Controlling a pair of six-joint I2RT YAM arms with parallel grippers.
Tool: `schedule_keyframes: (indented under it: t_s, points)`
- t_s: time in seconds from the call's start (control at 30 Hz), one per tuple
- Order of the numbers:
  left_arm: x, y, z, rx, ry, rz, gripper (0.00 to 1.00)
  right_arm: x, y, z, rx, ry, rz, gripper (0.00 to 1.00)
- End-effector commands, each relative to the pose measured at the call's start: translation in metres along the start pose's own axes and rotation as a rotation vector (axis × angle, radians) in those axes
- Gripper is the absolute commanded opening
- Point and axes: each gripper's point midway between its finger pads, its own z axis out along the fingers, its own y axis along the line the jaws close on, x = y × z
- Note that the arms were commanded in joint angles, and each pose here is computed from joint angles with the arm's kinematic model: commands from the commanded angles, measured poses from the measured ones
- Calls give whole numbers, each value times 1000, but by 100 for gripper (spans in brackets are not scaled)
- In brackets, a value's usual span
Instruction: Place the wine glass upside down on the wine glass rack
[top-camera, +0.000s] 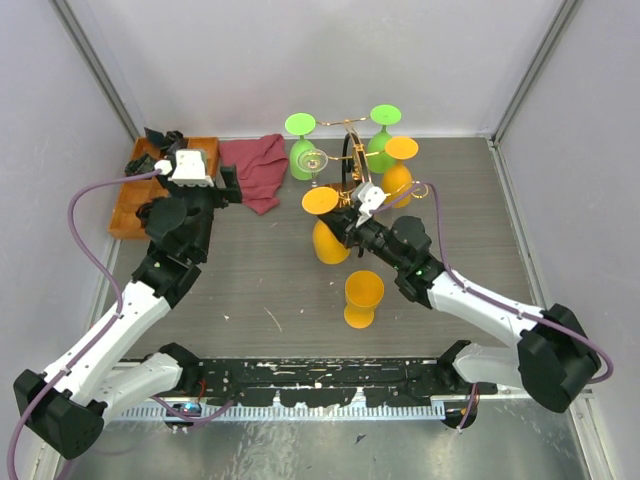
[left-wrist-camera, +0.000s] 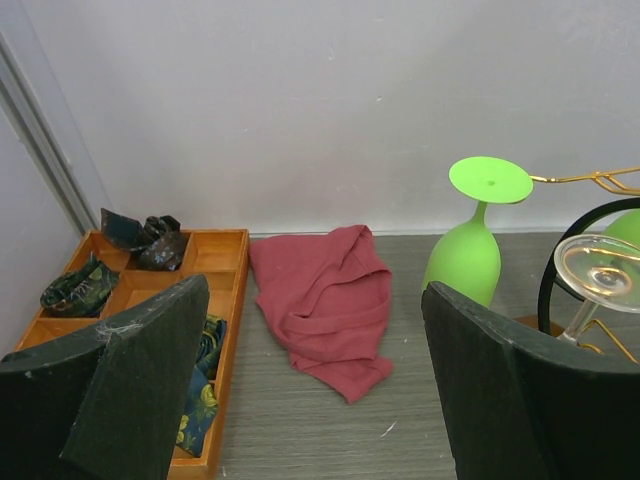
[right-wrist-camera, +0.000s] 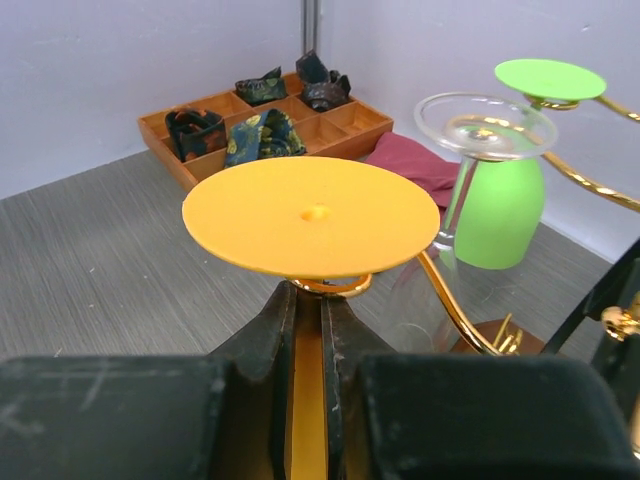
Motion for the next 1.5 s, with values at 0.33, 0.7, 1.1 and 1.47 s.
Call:
schedule_keyframes:
  t_s: [0.33,0.7,1.1,1.47]
  points:
    - [-3,1,3,-14,-18,-26,95,-9,-12,-23,104,20,-10,4]
    - [2,3,2,-22,-6,-10,96,0,-23,-31,170,57,-12,29]
    - [6,-1,0,7,12,2,98,6,-35,-60,264,112,-28,46]
    - [-28,-82,-24,525,0,60,96,-23,-64,-104,467,135,-83,49]
